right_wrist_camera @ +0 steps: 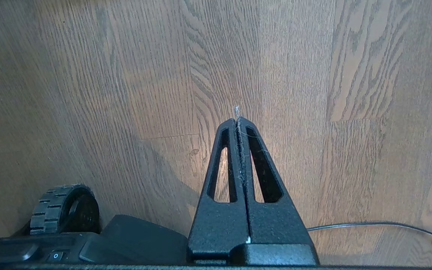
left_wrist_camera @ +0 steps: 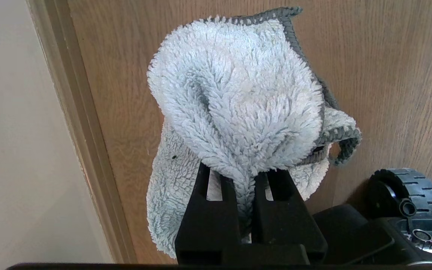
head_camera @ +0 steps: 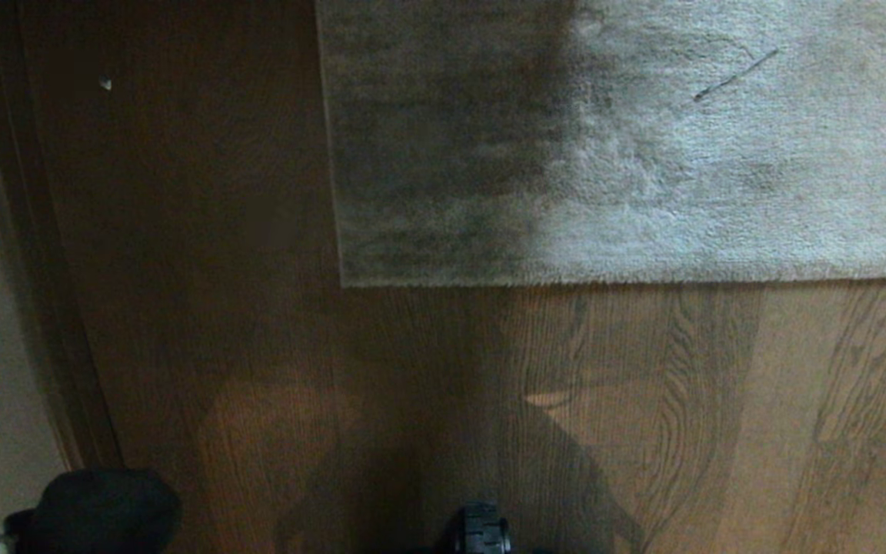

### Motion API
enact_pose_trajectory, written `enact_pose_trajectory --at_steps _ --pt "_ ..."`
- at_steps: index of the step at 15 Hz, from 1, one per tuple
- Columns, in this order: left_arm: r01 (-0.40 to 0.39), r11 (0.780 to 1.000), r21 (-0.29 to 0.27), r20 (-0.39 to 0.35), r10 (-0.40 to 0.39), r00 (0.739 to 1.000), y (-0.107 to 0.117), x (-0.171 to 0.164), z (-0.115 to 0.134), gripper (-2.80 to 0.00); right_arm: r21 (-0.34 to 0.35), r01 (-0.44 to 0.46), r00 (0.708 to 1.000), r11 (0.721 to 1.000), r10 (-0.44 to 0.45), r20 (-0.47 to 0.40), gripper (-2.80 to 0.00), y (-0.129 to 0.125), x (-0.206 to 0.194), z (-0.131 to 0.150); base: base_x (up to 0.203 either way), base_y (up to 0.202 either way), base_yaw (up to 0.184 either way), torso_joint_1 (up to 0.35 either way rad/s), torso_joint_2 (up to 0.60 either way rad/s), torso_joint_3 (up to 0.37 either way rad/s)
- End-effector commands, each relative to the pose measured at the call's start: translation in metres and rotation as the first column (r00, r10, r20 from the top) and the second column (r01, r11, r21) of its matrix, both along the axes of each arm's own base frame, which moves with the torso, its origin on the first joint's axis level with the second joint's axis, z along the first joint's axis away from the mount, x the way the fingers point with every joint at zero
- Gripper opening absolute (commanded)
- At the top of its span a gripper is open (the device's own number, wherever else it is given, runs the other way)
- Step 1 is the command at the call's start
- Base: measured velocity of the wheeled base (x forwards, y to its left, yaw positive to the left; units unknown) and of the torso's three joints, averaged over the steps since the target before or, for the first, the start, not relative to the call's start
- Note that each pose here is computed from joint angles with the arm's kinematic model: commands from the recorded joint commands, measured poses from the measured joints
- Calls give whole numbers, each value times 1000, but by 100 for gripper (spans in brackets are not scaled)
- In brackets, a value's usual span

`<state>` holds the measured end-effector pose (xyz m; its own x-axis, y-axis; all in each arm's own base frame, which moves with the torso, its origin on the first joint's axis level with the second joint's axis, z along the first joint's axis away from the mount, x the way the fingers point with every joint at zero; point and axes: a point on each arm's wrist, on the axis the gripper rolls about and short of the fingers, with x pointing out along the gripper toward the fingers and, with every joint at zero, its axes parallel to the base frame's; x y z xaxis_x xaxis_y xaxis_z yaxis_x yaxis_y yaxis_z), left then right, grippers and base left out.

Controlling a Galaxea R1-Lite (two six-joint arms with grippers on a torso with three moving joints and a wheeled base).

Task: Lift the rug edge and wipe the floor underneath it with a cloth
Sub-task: Lift up the carpet

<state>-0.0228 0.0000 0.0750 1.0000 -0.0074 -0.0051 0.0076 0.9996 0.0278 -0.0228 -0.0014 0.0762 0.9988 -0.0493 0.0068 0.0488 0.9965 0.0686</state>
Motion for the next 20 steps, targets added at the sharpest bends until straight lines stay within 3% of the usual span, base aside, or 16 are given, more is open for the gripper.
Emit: enact_pose_trajectory --at_steps 1,9,16,20 --pt "0 1000 1 1 0 1000 0 0 0 -280 1 0 1000 1000 0 1 -280 0 0 0 0 0 0 0 0 0" --pt "0 1000 0 1 0 1000 0 0 0 -280 -28 -5 1000 1000 5 -2 -280 0 0 0 0 0 0 0 0 0" --pt "0 1000 0 1 0 1000 0 0 0 -280 -190 -72 997 979 72 -7 -280 2 0 3 0 0 0 0 0 0" --pt "0 1000 0 1 0 1000 0 0 0 -280 -182 -159 987 970 153 -47 -280 3 7 40 0 0 0 0 0 0"
